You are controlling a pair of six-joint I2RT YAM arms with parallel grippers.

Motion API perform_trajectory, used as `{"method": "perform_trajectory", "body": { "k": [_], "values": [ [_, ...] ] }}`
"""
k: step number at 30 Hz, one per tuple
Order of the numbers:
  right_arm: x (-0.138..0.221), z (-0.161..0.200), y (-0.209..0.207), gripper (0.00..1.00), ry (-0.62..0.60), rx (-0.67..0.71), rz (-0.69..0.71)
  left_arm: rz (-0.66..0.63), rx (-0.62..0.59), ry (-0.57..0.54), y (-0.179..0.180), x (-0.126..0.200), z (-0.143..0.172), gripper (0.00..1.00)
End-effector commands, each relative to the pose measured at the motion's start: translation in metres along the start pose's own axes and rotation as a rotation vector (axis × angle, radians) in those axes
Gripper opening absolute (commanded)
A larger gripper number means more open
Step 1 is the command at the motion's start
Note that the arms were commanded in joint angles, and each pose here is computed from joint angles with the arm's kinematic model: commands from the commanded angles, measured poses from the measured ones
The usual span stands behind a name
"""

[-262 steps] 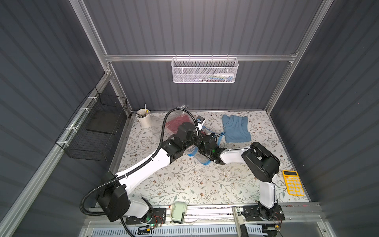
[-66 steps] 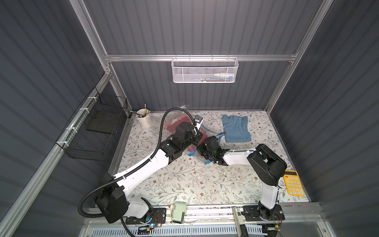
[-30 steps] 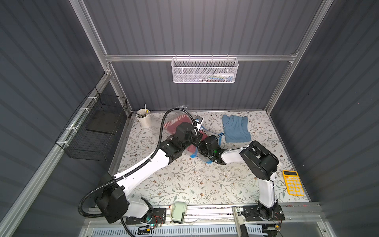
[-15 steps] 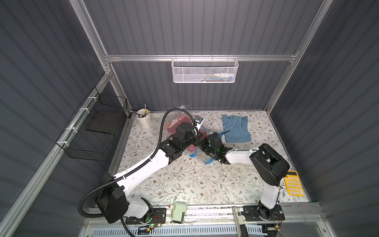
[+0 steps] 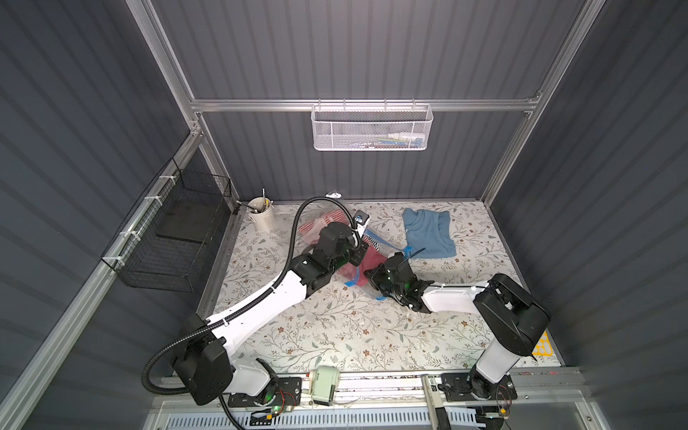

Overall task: Take the tank top out of the vacuum bag
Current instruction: Take out the tank top from the vacuum bag.

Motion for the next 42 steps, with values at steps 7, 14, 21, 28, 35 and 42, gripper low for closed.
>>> {"method": "perform_trajectory", "body": {
  "k": [7,14,21,28,35,42],
  "values": [
    [-0.010,-0.001,-0.020,0.40,-0.030,-0.055,-0.007,-0.024,0.000,-0.018,0.006,0.001,-0.004,0.00],
    [-0.017,-0.002,-0.023,0.55,-0.052,-0.060,0.004,-0.020,0.001,-0.017,0.006,0.000,-0.004,0.00],
    [-0.031,-0.004,-0.026,0.55,-0.068,-0.065,0.003,-0.017,0.005,-0.020,0.005,-0.001,-0.004,0.00],
    [-0.040,-0.009,-0.019,0.53,-0.106,-0.033,-0.040,-0.014,0.006,-0.019,0.005,-0.001,-0.004,0.00],
    [-0.054,-0.012,-0.002,0.39,-0.122,-0.019,-0.142,-0.016,0.005,-0.018,0.005,-0.001,-0.003,0.00],
    [-0.044,-0.012,0.005,0.01,-0.129,0.005,-0.154,-0.022,0.003,-0.013,0.006,-0.001,-0.002,0.00]
  ]
}}
Point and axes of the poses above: each gripper's point midway between its finger pads, its own x axis back along the fingers, its own y axis along the line the jaws close on, z = x × y, the point moved 4 cm from there along x, back along the fingers, and after that the axes turned 10 degrees about -x, right-handed, at the moved point
